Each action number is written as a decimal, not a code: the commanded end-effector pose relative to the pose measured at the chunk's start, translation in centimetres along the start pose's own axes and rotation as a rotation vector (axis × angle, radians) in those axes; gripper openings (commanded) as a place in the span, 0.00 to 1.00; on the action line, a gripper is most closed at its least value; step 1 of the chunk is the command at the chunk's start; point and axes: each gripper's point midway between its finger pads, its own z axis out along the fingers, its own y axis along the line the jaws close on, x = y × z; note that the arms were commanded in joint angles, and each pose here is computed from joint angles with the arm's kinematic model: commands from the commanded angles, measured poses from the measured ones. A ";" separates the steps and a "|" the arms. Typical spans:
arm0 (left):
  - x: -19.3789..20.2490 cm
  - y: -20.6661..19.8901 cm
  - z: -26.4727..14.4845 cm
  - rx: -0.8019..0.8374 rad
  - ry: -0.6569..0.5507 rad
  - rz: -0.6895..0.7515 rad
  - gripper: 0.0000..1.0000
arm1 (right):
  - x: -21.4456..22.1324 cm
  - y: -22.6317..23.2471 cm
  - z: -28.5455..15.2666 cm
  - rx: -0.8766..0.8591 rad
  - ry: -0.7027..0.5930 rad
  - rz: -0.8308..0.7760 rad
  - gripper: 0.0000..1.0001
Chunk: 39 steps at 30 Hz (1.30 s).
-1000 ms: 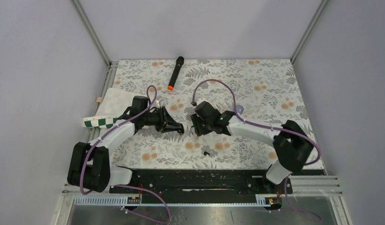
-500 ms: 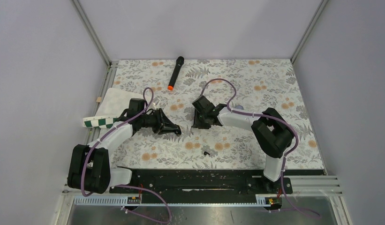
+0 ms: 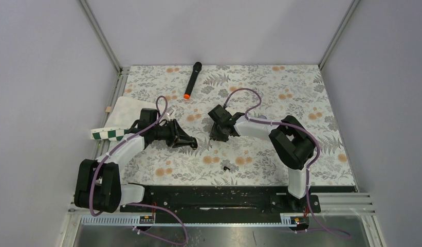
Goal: Insert the wireless bluetooth earbuds into the charging case
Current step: Pick up the left earbud from the center of the board.
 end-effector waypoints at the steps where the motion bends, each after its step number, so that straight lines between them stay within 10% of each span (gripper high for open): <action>1: 0.2 -0.8 -0.8 0.038 -0.007 0.046 0.00 | -0.9 0.2 0.3 0.040 -0.039 0.046 0.39; 20: 0.4 -0.8 -0.6 0.049 0.014 0.037 0.00 | -2.0 2.0 -3.4 -0.129 -0.096 -0.072 0.08; 30: 3.8 -4.7 1.8 0.170 0.244 0.107 0.00 | -3.5 1.6 -10.5 -0.324 -0.336 -0.326 0.00; 39: 2.9 -7.4 1.7 0.247 0.215 0.101 0.00 | -3.6 -0.1 -14.8 -0.480 -0.589 -0.545 0.00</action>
